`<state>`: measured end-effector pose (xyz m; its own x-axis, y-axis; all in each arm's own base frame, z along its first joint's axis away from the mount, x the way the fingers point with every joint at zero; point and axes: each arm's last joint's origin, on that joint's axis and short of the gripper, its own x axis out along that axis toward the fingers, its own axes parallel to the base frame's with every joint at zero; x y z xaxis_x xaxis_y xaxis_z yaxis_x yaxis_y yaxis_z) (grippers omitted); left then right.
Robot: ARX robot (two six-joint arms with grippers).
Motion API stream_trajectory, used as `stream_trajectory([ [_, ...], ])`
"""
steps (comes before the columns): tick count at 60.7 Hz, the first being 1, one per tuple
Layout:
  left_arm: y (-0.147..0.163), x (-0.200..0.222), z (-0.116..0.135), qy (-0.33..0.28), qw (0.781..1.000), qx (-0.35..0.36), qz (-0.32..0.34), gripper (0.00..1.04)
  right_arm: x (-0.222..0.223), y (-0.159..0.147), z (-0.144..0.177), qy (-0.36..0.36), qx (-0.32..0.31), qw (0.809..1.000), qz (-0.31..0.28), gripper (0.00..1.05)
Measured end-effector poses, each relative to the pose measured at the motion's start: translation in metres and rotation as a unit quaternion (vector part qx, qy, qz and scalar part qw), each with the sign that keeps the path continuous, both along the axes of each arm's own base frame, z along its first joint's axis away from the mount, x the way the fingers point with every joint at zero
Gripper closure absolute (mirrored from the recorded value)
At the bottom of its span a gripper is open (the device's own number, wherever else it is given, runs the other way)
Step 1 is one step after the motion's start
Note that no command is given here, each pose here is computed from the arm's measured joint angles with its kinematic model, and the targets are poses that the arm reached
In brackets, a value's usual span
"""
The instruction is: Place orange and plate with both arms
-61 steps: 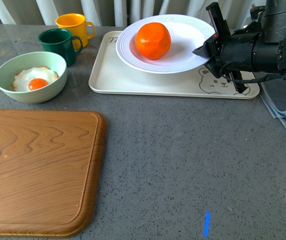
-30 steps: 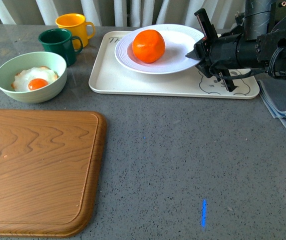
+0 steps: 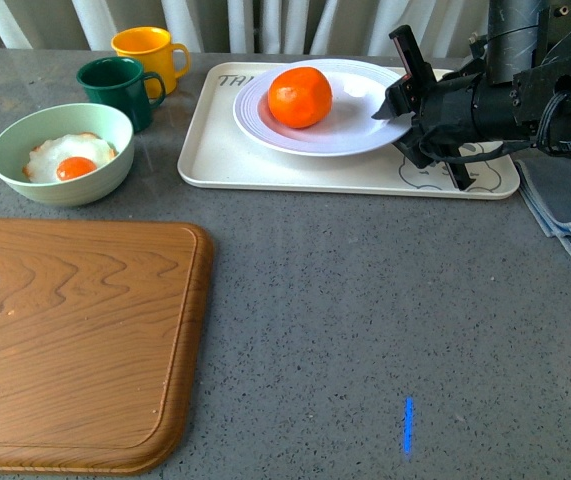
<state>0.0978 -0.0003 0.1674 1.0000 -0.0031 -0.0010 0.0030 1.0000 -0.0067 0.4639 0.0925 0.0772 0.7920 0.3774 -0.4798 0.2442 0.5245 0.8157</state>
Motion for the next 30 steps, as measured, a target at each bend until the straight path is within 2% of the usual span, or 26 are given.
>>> stream_trajectory([
  [17,0.0,0.0,0.0,0.0,1.0,0.0,0.0,0.09,-0.015,-0.013,0.006,0.004,-0.003,1.0,-0.012,0.41],
  [30,0.0,0.0,0.0,0.0,1.0,0.0,0.0,0.09,-0.033,-0.022,0.023,-0.011,-0.009,1.0,-0.015,0.09],
])
